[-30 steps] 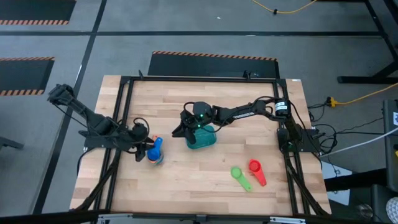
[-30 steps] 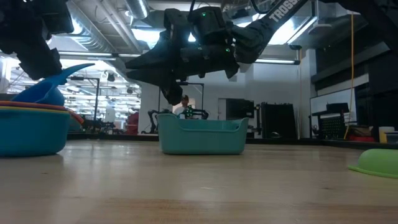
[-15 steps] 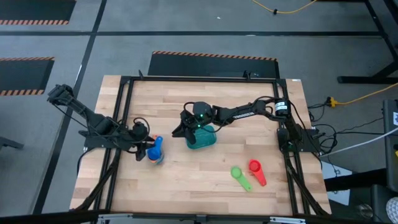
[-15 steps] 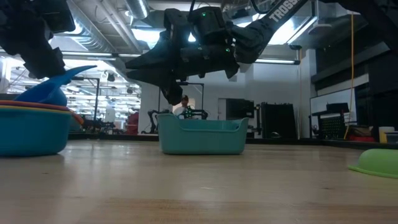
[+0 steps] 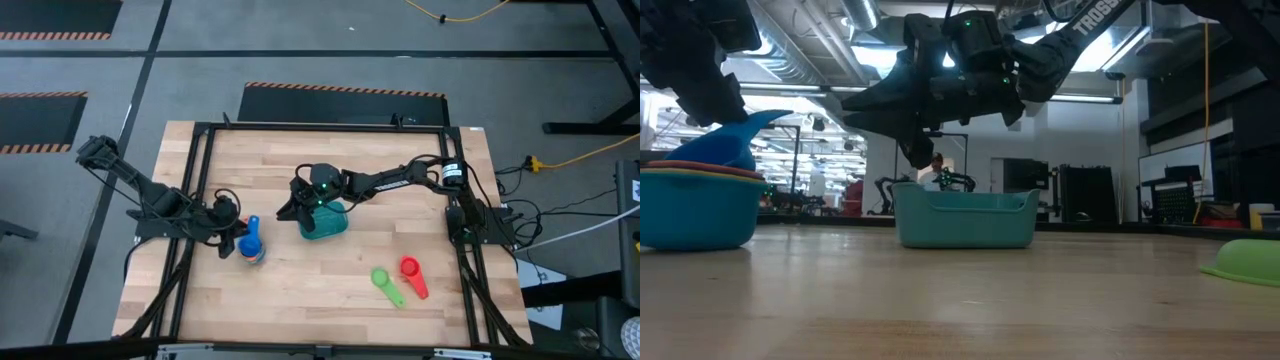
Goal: Nest measuring cups in basket
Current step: Stack the blue measuring cup on top of the orange measuring cup
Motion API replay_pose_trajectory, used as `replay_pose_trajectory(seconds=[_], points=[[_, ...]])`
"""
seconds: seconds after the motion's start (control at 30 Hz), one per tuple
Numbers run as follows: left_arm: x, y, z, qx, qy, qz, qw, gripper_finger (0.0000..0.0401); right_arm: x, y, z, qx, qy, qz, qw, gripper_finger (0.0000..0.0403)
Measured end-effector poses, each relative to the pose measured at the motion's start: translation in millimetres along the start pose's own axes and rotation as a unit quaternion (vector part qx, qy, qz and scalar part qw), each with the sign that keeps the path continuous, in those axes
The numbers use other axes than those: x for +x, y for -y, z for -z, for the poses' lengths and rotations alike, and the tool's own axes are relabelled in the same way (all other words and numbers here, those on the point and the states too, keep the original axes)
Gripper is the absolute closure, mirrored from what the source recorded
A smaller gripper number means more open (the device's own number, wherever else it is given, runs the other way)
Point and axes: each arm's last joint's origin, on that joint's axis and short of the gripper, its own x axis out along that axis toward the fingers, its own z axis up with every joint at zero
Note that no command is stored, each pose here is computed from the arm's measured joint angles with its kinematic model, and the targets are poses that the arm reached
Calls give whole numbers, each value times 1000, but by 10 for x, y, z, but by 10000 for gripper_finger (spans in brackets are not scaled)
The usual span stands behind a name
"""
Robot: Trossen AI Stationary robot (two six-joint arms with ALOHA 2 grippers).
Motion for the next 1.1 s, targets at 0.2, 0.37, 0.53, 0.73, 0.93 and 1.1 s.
replay_pose_trajectory(seconds=[0.2, 0.37, 0.53, 0.73, 0.93, 1.1], points=[[-1, 2, -3, -1, 1, 2, 1000, 357, 0, 0, 0, 0, 0, 0, 1000, 303], [-4, 10, -8, -3, 2, 6, 1000, 384, 0, 0, 0, 0, 0, 0, 1000, 303], [-6, 38, -37, 11, 16, 19, 1000, 396, 0, 0, 0, 0, 0, 0, 1000, 303], [-6, 58, -56, 18, 25, 28, 999, 397, 0, 0, 0, 0, 0, 0, 1000, 303], [-6, 58, -56, 18, 24, 29, 999, 398, 0, 0, 0, 0, 0, 0, 1000, 303], [-6, 58, -55, 17, 24, 29, 999, 398, 0, 0, 0, 0, 0, 0, 1000, 303]])
